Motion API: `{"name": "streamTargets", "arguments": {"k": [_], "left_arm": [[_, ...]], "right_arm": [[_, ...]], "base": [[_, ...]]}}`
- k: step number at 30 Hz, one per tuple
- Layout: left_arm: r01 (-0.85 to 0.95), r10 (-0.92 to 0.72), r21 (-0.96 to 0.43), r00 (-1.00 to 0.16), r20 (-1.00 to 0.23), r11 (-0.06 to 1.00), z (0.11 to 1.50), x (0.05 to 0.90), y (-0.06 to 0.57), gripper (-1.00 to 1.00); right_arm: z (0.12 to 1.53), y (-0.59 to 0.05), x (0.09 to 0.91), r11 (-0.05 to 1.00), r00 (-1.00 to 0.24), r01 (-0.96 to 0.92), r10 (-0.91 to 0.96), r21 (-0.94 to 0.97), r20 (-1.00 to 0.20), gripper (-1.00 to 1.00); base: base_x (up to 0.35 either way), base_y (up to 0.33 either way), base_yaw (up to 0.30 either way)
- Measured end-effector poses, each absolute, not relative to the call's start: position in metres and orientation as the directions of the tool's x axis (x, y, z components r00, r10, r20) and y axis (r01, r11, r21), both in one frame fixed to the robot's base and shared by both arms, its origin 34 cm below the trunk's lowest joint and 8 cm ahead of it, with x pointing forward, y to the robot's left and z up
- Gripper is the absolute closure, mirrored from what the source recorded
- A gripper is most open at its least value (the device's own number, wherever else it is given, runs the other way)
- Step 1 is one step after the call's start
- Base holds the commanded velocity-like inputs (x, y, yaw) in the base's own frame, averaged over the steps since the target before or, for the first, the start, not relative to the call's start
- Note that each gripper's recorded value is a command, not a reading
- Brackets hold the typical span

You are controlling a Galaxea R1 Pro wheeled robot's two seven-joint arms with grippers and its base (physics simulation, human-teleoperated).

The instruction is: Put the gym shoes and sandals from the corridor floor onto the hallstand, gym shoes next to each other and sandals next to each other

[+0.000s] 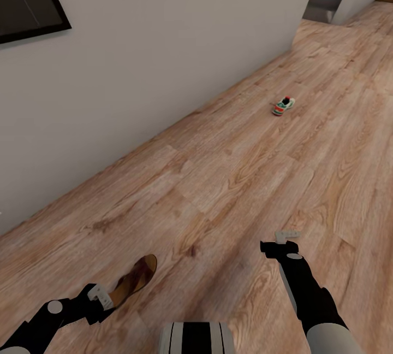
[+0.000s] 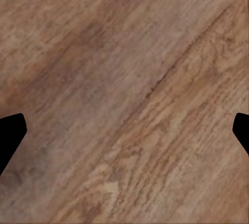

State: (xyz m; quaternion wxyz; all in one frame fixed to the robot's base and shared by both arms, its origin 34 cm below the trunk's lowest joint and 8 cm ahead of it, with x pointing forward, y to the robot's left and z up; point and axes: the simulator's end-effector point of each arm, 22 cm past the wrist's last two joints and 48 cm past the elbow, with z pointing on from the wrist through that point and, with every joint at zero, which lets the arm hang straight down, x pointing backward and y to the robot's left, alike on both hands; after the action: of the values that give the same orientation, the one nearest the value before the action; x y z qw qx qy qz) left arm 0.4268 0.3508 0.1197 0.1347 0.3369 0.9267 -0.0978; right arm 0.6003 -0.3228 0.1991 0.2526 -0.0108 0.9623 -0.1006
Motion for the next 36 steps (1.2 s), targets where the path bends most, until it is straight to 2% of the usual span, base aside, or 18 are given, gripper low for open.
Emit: {"name": "streamTargets", "arguments": {"k": [36], "left_arm": [[0.657,0.605,-0.106,-0.736,-0.304,0.746,0.1165,0.4175,0.3461,-1.0]], "right_arm": [[0.1987,-0.3236,0.6001,0.979,-0.873,0.027,-0.075,-0.201,-0.482,-1.0]], "base": [[0.027,0.003,0.0]]}}
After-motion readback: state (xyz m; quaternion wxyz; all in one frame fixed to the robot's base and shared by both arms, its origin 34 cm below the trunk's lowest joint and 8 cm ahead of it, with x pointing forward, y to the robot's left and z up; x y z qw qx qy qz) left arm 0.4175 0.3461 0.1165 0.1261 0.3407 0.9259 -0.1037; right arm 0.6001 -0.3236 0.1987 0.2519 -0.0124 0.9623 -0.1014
